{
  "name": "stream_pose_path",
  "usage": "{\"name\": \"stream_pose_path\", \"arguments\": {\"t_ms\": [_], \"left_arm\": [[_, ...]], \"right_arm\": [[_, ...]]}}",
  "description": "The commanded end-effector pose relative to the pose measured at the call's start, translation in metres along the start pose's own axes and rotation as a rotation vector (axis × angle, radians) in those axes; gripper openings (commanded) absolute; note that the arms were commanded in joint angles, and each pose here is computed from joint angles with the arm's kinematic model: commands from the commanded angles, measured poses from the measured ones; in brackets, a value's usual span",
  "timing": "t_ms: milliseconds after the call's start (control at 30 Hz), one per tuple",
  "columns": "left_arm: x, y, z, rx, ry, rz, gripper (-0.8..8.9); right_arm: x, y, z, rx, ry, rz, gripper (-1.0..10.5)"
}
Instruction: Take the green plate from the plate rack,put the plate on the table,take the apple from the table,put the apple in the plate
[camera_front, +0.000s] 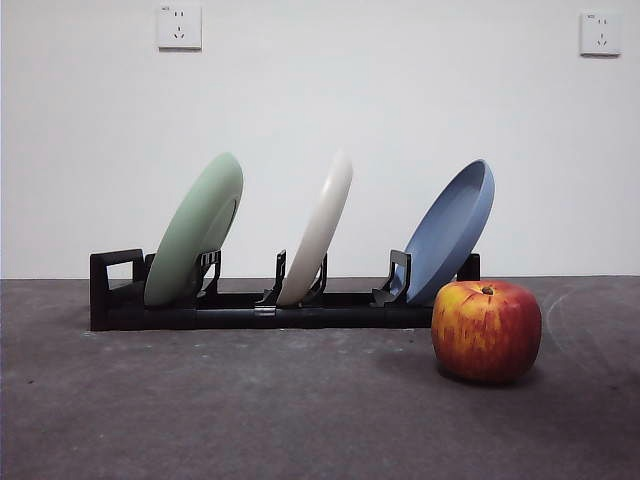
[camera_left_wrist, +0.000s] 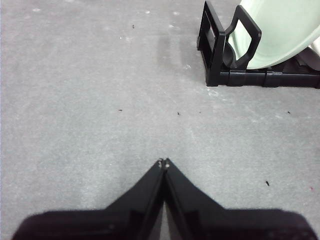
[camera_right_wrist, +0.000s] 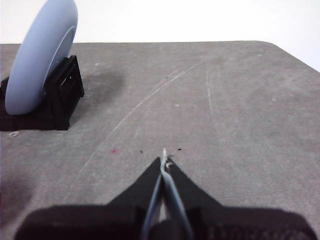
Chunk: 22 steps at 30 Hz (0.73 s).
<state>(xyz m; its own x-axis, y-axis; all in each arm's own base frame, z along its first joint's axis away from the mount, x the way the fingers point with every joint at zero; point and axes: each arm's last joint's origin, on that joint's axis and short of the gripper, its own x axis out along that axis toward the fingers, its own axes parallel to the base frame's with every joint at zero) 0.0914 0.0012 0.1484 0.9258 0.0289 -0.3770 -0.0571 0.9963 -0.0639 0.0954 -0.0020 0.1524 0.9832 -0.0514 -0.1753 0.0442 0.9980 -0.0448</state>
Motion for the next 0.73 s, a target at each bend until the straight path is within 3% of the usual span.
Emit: {"name": "stream_pose_path", "arguments": {"t_ms": [33, 233, 400, 467, 533, 633, 733], "left_arm": [[0.001, 0.0, 0.001, -0.001, -0.023, 0.001, -0.04], [0.001, 0.0, 0.004, -0.068, -0.054, -0.007, -0.04], [0.0, -0.001, 0.009, -0.182, -0.101, -0.037, -0.04], [-0.001, -0.003, 0.013, -0.219, -0.12, -0.115, -0.04], [-0.004, -0.006, 0.018, -0.236, -0.122, -0.209, -0.04], [-0.013, -0.011, 0.034, -0.23, -0.135, -0.327, -0.05], [-0.024, -0.013, 0.054, -0.221, -0.162, -0.383, -0.05]], "right_arm": [[0.001, 0.0, -0.002, 0.009, 0.005, 0.001, 0.0], [0.001, 0.001, -0.002, 0.032, 0.002, 0.047, 0.0], [0.001, 0.001, -0.002, 0.279, 0.002, 0.048, 0.0], [0.0, 0.001, 0.002, 0.436, -0.01, 0.053, 0.0], [-0.002, 0.002, 0.009, 0.539, -0.028, 0.081, 0.0], [-0.01, 0.002, 0.03, 0.603, -0.069, 0.138, -0.1], [-0.018, 0.002, 0.056, 0.599, -0.102, 0.195, -0.1]]}}
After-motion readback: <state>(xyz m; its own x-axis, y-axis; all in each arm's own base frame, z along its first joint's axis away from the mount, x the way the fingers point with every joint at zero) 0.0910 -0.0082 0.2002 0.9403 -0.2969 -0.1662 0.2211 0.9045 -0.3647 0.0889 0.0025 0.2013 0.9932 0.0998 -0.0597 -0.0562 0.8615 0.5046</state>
